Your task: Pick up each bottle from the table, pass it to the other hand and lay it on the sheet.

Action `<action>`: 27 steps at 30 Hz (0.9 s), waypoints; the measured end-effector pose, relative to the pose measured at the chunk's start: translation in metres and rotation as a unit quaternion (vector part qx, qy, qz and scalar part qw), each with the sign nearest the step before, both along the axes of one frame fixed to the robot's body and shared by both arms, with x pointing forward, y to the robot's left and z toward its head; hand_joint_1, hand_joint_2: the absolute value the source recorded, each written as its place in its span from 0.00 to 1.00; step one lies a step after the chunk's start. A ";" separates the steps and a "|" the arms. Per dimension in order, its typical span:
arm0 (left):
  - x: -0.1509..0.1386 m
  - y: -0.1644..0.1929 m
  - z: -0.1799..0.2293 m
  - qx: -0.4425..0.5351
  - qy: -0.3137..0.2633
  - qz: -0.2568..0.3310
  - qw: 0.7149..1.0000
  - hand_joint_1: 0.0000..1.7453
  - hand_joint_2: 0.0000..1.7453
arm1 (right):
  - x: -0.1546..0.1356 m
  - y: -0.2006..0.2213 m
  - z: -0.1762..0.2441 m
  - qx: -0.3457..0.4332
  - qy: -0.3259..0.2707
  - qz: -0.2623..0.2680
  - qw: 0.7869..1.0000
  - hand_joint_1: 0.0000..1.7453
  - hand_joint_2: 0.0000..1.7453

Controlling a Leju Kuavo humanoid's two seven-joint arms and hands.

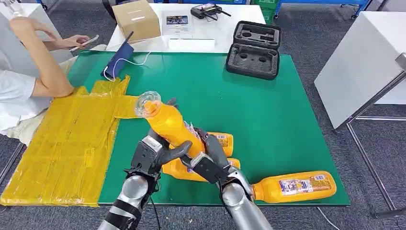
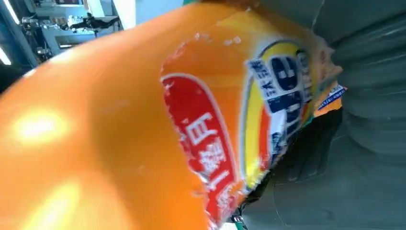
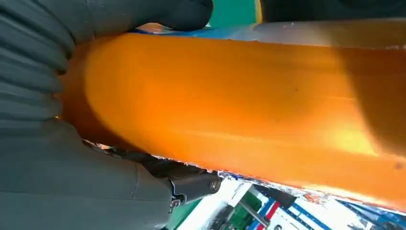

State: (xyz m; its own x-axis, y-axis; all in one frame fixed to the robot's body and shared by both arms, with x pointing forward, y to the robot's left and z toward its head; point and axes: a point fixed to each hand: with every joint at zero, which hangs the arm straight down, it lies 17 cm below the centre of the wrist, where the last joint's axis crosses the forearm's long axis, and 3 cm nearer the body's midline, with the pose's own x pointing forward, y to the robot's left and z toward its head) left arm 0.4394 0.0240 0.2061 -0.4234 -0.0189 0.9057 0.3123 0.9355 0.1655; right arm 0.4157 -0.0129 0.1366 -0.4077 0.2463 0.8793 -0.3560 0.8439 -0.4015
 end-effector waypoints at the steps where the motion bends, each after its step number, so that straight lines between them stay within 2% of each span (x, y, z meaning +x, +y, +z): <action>1: 0.001 0.001 -0.001 0.001 0.000 0.002 1.000 0.02 1.00 | -0.001 0.000 0.000 -0.001 -0.001 0.000 1.000 0.96 1.00; 2: 0.002 0.003 -0.001 0.001 0.000 0.005 1.000 1.00 1.00 | -0.002 0.001 0.001 -0.001 -0.004 0.000 1.000 0.97 1.00; 16: 0.008 0.018 -0.004 -0.049 0.022 0.022 0.998 1.00 1.00 | -0.001 0.001 0.001 -0.007 -0.007 -0.007 1.000 1.00 1.00; 20: 0.008 0.020 -0.002 -0.056 0.018 0.026 0.998 1.00 1.00 | -0.002 0.000 0.003 -0.006 -0.008 -0.008 1.000 0.96 1.00; 21: 0.007 0.021 -0.002 -0.057 0.017 0.028 0.998 1.00 1.00 | -0.002 0.000 0.003 -0.005 -0.009 -0.009 1.000 0.79 1.00; 22: 0.007 0.023 0.000 -0.060 0.014 0.031 0.998 1.00 1.00 | -0.001 0.000 0.005 -0.002 -0.009 -0.010 1.000 0.79 1.00; 23: 0.007 0.025 0.002 -0.062 0.009 0.037 0.997 1.00 1.00 | -0.001 -0.001 0.006 0.000 -0.010 -0.010 1.000 0.37 1.00; 24: 0.006 0.029 0.005 -0.064 0.000 0.046 0.997 1.00 1.00 | -0.001 -0.001 0.009 0.004 -0.012 -0.011 1.000 0.00 1.00; 27: 0.007 0.044 0.021 -0.057 -0.035 0.083 0.994 1.00 1.00 | -0.001 0.001 0.018 0.016 -0.019 -0.010 1.000 0.00 1.00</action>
State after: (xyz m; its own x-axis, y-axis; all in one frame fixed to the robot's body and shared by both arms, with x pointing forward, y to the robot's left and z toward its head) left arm 0.4462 0.0680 0.2271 -0.4851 0.0078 0.8744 0.1429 0.9872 0.0704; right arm 0.4143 -0.0114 0.1551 -0.4367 0.2261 0.8708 -0.3237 0.8636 -0.3866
